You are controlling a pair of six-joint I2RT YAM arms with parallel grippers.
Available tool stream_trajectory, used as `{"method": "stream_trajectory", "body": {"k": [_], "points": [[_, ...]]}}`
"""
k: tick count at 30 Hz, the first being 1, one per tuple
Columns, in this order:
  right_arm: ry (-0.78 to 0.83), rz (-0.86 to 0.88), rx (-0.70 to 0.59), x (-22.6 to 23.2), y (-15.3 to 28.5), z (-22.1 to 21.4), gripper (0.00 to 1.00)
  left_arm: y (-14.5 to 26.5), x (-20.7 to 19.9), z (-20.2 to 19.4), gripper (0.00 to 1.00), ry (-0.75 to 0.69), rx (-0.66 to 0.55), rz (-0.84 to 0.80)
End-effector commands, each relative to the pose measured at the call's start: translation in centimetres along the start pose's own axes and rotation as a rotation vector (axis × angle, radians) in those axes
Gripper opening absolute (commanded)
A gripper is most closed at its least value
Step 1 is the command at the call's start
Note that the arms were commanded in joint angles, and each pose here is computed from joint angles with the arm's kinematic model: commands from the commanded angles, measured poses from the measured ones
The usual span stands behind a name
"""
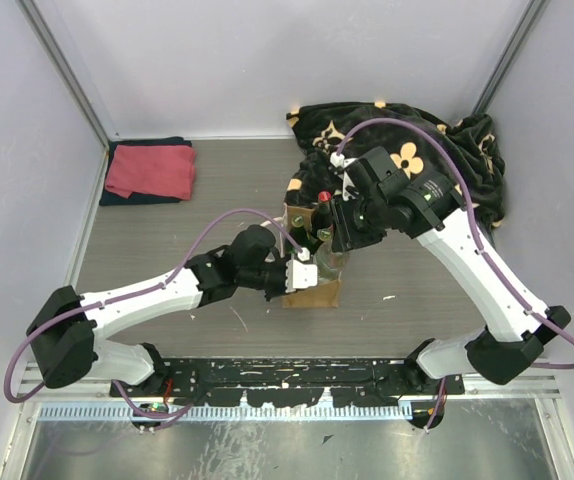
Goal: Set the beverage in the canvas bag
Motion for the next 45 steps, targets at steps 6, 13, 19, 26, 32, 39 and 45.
{"method": "stream_trajectory", "body": {"k": [6, 13, 19, 26, 32, 39, 45], "points": [[0.028, 0.065, -0.094, 1.5, -1.1, 2.3, 0.01, 0.3, 0.5, 2.8, 0.02, 0.018, -0.057, -0.031], [0.047, -0.005, -0.053, 0.9, -4.0, 2.6, 0.01, 0.9, 1.0, 3.7, 0.00, 0.026, -0.077, -0.019], [0.050, -0.050, -0.015, 0.2, -6.3, 2.1, 0.01, 1.5, 1.1, 4.6, 0.00, 0.049, -0.100, -0.009], [0.048, -0.071, 0.028, 0.0, -8.9, 0.5, 0.01, 1.9, 1.0, 5.0, 0.00, 0.063, -0.115, -0.006], [0.048, -0.095, 0.031, 0.2, -10.7, -0.6, 0.01, 2.0, 0.9, 5.1, 0.00, 0.068, -0.125, -0.004], [0.036, -0.124, 0.060, -0.2, -12.9, -2.5, 0.01, 2.2, 0.7, 5.1, 0.00, 0.078, -0.127, -0.005], [0.027, -0.136, 0.085, -0.6, -14.1, -3.9, 0.01, 2.1, 0.5, 4.9, 0.00, 0.082, -0.124, -0.010]]}}
Point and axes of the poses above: each gripper's point midway between its finger pads, its own y axis back along the fingers, its own x axis along the line the jaws close on, z = x × y, the point moved 4 cm from there along y, back along the fingers, and after that the axes turned 13 degrees about -y, right-handed, at the moved point
